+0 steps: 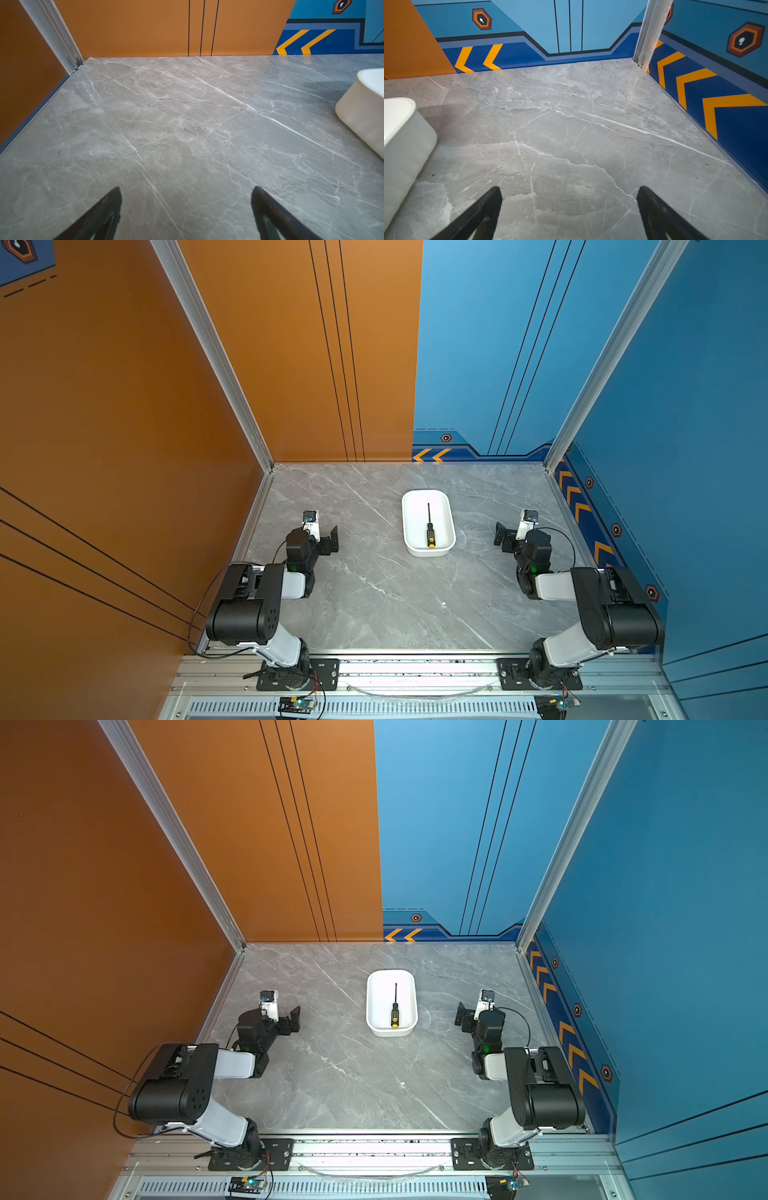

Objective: Put the screwdriver in the bin

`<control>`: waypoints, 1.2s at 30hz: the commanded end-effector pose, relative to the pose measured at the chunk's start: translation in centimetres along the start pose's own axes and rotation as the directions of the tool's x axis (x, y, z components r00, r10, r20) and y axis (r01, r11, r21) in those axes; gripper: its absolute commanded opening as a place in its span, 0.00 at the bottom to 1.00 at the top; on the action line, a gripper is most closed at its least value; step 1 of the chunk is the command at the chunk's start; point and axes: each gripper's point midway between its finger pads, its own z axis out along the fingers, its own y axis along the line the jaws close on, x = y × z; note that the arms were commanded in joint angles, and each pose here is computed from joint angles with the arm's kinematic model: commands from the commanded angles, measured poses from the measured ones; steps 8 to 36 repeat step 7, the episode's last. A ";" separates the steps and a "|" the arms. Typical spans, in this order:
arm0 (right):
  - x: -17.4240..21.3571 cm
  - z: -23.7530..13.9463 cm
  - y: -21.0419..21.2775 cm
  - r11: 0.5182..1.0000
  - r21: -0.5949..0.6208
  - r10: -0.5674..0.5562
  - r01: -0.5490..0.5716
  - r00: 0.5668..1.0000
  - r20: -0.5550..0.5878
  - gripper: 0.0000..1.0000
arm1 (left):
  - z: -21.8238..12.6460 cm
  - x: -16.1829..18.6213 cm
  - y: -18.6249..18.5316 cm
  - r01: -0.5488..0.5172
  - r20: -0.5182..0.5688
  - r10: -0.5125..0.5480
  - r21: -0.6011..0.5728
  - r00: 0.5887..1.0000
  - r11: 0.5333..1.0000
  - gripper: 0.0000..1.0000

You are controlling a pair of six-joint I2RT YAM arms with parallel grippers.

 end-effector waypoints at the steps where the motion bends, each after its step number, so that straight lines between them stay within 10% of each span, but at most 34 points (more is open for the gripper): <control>1: 0.1 0.3 0.4 1.000 -0.013 -0.014 0.013 1.000 -0.017 1.00 | 0.0 -0.2 0.3 -0.018 0.000 0.018 -0.019 1.000 1.000 0.98; 36: 0.0 0.2 0.4 1.000 -0.012 -0.015 0.015 1.000 -0.011 1.00 | 0.0 -0.2 0.3 -0.017 0.000 0.017 -0.020 1.000 1.000 0.98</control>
